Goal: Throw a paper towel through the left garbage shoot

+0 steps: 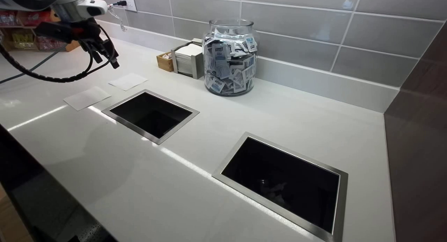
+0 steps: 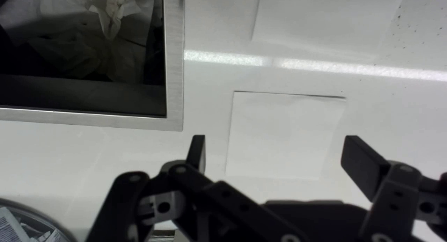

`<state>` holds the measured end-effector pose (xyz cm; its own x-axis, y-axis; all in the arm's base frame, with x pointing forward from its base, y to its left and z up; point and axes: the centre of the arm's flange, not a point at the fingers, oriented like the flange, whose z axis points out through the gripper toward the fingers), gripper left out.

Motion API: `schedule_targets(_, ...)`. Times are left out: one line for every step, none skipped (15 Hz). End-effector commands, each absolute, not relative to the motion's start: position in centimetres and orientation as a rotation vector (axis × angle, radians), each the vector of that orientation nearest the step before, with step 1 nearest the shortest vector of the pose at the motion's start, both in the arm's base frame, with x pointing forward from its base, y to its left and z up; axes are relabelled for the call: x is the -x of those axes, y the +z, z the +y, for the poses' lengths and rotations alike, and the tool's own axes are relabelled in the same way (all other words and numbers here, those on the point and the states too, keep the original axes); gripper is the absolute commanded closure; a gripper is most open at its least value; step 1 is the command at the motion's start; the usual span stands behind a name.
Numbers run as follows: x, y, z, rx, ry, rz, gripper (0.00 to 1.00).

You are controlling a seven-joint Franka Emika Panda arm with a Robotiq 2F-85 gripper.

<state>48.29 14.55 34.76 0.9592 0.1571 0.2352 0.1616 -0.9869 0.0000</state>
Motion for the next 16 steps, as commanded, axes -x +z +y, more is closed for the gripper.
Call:
schedule_targets(-49.0,33.1,14.4,3.058,-0.376,-0.212,0.0)
schedule_targets(-49.5,32.8,14.4,3.038,-0.386,-0.203,0.0)
schedule_targets(-50.0,32.4,14.5,3.025,-0.388,-0.196,0.0)
schedule_targets(-50.6,32.0,14.6,3.011,-0.391,-0.193,0.0)
schedule_targets(-51.1,31.6,14.7,3.001,-0.393,-0.193,0.0)
schedule_targets(-51.7,31.1,14.9,2.999,-0.385,-0.197,0.0)
schedule_targets(-52.2,30.7,15.1,2.991,-0.379,-0.208,0.0)
schedule_targets(-52.8,30.3,15.4,2.989,-0.365,-0.22,0.0)
schedule_targets(-53.4,29.9,15.8,2.99,-0.35,-0.224,0.0)
schedule_targets(-53.9,29.6,16.1,2.987,-0.339,-0.237,0.0)
schedule_targets(-54.4,29.2,16.5,2.99,-0.326,-0.241,0.0)
schedule_targets(-54.8,28.8,16.9,2.992,-0.313,-0.244,0.0)
schedule_targets(-55.1,28.3,17.3,2.995,-0.293,-0.245,0.0)
schedule_targets(-55.3,27.8,17.7,3.003,-0.267,-0.245,0.0)
schedule_targets(-55.4,27.3,18.1,3.01,-0.242,-0.252,0.0)
schedule_targets(-55.5,26.8,18.4,3.019,-0.218,-0.255,0.0)
